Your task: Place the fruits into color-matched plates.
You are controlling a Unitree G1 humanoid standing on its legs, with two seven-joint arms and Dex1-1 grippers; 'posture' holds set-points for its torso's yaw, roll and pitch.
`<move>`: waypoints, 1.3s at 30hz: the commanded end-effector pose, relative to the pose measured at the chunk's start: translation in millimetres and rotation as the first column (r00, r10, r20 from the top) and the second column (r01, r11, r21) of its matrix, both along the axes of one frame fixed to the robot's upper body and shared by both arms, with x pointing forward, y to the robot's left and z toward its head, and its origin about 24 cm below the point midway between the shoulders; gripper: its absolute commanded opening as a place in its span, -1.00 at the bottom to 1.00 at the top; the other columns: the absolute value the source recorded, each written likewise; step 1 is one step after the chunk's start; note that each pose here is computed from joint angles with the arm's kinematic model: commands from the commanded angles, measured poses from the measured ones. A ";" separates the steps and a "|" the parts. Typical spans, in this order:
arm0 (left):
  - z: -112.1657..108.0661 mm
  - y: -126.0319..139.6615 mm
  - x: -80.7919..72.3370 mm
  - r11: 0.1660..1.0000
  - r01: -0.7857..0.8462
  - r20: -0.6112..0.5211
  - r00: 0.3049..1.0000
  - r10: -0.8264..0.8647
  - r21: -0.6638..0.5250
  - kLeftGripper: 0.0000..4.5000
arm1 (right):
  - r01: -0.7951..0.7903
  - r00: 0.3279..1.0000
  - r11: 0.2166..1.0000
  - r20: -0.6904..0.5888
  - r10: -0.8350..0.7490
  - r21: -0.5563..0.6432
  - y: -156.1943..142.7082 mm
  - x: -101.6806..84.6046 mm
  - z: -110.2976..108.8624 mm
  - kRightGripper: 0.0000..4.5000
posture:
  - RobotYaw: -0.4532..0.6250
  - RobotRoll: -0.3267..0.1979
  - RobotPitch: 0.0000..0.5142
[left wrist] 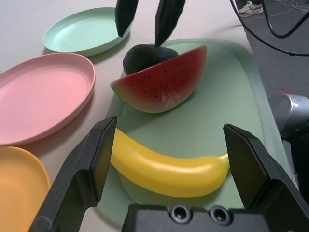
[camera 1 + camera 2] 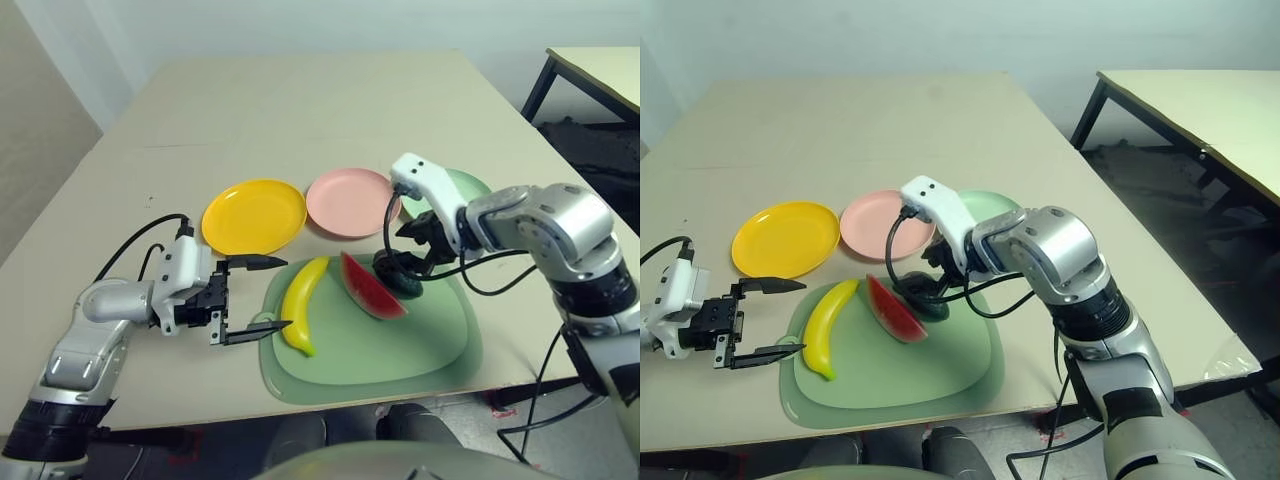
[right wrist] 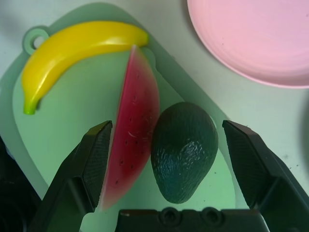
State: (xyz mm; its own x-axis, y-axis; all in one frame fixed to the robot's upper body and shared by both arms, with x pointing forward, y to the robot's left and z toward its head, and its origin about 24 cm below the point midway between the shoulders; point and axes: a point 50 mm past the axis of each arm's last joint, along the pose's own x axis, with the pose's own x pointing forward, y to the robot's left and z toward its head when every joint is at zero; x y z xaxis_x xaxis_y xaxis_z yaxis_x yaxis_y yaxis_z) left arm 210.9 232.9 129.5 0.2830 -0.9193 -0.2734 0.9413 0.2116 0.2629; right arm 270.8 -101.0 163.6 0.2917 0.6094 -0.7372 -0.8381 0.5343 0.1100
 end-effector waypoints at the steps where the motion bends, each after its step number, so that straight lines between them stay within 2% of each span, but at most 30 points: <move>1: 4.0 0.9 -0.3 1.000 0.003 0.009 1.000 -0.004 0.014 1.00 | 0.015 0.999 1.000 -0.030 -0.016 -0.024 -1.9 0.0 -7.8 0.99 | -0.02 0.25 -0.95; 20: 4.3 1.3 -2.6 1.000 -0.007 0.008 1.000 0.007 0.013 1.00 | 0.041 0.998 0.999 -0.052 -0.042 -0.021 -0.7 8.6 -24.6 0.99 | 0.00 0.25 -0.94; 39: 4.9 2.6 -3.3 1.000 -0.010 0.009 1.000 0.010 0.015 1.00 | 0.026 0.996 0.999 -0.088 -0.029 -0.040 -3.8 6.3 -36.5 0.99 | 0.00 0.25 -0.94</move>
State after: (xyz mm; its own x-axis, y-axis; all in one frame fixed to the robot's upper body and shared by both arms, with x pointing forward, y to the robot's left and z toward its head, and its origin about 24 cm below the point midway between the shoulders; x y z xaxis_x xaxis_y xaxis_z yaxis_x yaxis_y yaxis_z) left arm 208.9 234.7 129.7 0.2901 -0.9147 -0.2814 0.9410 0.2191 0.2578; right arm 278.4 -103.6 131.9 0.2513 0.5818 -0.7735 -0.8114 0.5623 0.1594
